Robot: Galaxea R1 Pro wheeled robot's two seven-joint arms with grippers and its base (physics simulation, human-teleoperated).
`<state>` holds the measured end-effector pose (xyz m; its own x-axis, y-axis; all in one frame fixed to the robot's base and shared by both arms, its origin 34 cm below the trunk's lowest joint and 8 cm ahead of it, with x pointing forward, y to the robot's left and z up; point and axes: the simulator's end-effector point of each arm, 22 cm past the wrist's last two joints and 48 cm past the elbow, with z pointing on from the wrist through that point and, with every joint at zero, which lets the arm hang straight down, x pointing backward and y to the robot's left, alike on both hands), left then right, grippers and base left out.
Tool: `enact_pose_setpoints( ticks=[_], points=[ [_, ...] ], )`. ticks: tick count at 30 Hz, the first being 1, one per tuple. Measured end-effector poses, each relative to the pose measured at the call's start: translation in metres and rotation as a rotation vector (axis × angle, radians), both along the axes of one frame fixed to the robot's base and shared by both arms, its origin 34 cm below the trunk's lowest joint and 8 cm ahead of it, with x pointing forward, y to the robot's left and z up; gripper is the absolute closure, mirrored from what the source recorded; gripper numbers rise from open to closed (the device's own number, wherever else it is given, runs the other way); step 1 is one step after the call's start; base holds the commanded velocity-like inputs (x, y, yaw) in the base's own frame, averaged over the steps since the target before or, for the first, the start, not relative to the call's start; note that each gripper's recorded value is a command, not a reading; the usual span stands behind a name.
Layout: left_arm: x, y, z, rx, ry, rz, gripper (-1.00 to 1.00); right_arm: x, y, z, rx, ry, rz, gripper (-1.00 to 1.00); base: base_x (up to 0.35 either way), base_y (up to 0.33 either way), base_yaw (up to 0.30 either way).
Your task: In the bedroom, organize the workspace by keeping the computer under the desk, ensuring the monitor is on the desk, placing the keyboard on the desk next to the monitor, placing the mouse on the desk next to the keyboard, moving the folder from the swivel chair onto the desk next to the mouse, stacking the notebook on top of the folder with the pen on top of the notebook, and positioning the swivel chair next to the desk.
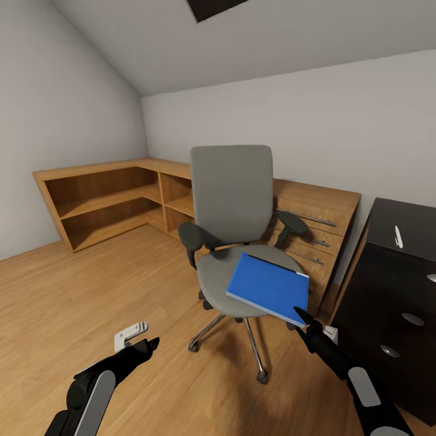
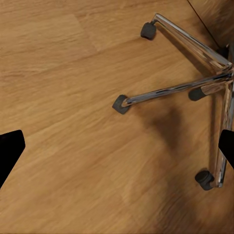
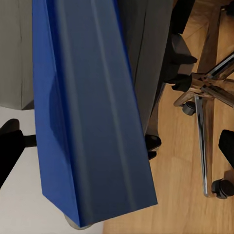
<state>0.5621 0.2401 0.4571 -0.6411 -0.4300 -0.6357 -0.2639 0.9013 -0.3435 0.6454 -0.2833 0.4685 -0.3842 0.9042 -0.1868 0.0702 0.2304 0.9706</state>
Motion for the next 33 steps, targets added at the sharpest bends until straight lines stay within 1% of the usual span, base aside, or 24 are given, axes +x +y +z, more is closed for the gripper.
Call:
enact_pose_setpoints(
  ticks=[14, 17, 20, 24, 28, 33],
  points=[
    [0.000, 0.001, 0.000, 0.002, 0.001, 0.000, -1.00, 0.000, 0.000, -0.005, -0.008, 0.023, -0.001, -1.00, 0.000, 0.000, 0.000],
    [0.000, 0.000, 0.000, 0.002, 0.001, -0.001, -1.00, 0.000, 0.003, -0.005, -0.011, 0.024, 0.007, -1.00, 0.000, 0.000, 0.000],
    [0.001, 0.000, 0.006, 0.001, 0.002, -0.002, -1.00, 0.002, 0.006, 0.001, -0.014, 0.024, 0.014, -1.00, 0.000, 0.000, 0.000],
    [0.001, 0.000, 0.006, 0.001, 0.002, -0.002, -1.00, 0.002, 0.006, 0.001, -0.018, 0.024, 0.017, -1.00, 0.000, 0.000, 0.000],
    [0.004, 0.000, 0.015, 0.001, 0.002, -0.002, -1.00, 0.004, 0.006, 0.011, -0.018, 0.023, 0.017, -1.00, 0.000, 0.000, 0.000],
    [0.004, 0.000, 0.015, 0.002, 0.002, -0.002, -1.00, 0.004, 0.006, 0.011, -0.018, 0.022, 0.017, -1.00, 0.000, 0.000, 0.000]
  ],
)
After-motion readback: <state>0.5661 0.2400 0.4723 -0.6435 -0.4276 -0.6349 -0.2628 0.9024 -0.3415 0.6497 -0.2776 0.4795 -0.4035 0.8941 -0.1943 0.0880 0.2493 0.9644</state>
